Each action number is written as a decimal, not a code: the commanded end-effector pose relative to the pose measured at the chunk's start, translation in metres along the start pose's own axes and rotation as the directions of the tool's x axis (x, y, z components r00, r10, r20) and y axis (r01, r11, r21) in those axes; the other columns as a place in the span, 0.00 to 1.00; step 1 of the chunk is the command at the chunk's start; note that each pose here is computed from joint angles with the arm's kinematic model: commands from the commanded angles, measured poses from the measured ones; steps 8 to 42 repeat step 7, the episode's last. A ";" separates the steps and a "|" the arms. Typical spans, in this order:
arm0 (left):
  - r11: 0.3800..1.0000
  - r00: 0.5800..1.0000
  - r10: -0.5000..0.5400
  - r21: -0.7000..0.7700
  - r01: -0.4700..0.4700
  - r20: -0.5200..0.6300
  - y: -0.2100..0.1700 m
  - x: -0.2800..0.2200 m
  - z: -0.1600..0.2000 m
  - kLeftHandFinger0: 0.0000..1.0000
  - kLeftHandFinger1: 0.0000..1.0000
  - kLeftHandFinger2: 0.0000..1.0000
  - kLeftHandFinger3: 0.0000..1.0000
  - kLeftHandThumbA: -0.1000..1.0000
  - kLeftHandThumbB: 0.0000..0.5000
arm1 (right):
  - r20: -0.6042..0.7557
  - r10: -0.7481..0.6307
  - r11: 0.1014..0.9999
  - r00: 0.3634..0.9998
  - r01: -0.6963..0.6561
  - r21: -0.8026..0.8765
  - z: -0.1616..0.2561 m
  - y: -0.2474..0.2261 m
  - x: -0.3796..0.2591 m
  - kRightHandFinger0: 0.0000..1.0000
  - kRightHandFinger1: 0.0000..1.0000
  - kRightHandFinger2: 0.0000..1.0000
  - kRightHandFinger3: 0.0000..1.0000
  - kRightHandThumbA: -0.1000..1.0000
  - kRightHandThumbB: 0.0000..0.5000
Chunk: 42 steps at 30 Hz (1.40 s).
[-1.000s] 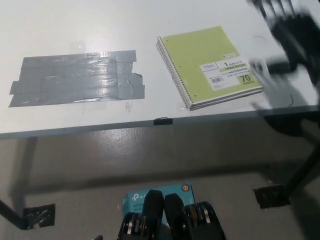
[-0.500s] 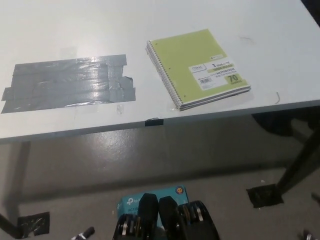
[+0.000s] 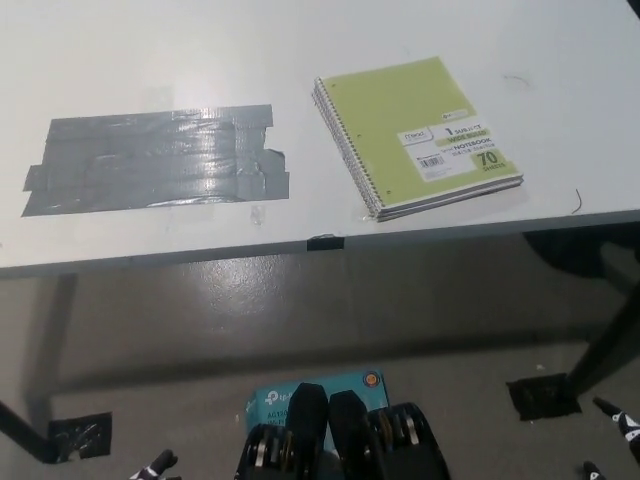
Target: The robot uses its right hand to align two notebooks stacked together until they are fully overlapped
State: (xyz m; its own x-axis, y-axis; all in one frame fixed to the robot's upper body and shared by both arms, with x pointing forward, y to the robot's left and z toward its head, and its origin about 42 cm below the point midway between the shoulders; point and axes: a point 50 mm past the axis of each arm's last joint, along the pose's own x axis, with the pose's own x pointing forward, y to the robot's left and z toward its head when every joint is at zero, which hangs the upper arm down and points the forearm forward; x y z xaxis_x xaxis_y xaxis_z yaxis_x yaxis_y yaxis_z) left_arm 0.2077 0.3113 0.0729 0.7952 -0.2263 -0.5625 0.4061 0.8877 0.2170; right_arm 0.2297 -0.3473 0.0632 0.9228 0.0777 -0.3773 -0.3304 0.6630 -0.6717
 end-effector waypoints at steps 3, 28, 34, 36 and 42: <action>0.999 0.999 0.031 -0.015 -0.031 0.025 0.003 0.003 0.008 0.88 0.81 0.96 1.00 1.00 1.00 | -0.040 0.038 0.999 0.999 -0.038 -0.003 -0.007 -0.018 0.000 1.00 1.00 1.00 1.00 0.53 0.30; 0.999 0.999 0.034 -0.029 -0.034 0.024 0.001 0.001 0.004 0.85 0.81 0.97 1.00 1.00 1.00 | -0.039 0.041 0.999 0.998 -0.041 -0.007 -0.008 -0.018 0.003 1.00 1.00 1.00 1.00 0.52 0.31; 0.999 0.999 0.034 -0.029 -0.034 0.024 0.001 0.001 0.004 0.85 0.81 0.97 1.00 1.00 1.00 | -0.039 0.041 0.999 0.998 -0.041 -0.007 -0.008 -0.018 0.003 1.00 1.00 1.00 1.00 0.52 0.31; 0.999 0.999 0.034 -0.029 -0.034 0.024 0.001 0.001 0.004 0.85 0.81 0.97 1.00 1.00 1.00 | -0.039 0.041 0.999 0.998 -0.041 -0.007 -0.008 -0.018 0.003 1.00 1.00 1.00 1.00 0.52 0.31; 0.999 0.999 0.034 -0.029 -0.034 0.024 0.001 0.001 0.004 0.85 0.81 0.97 1.00 1.00 1.00 | -0.039 0.041 0.999 0.998 -0.041 -0.007 -0.008 -0.018 0.003 1.00 1.00 1.00 1.00 0.52 0.31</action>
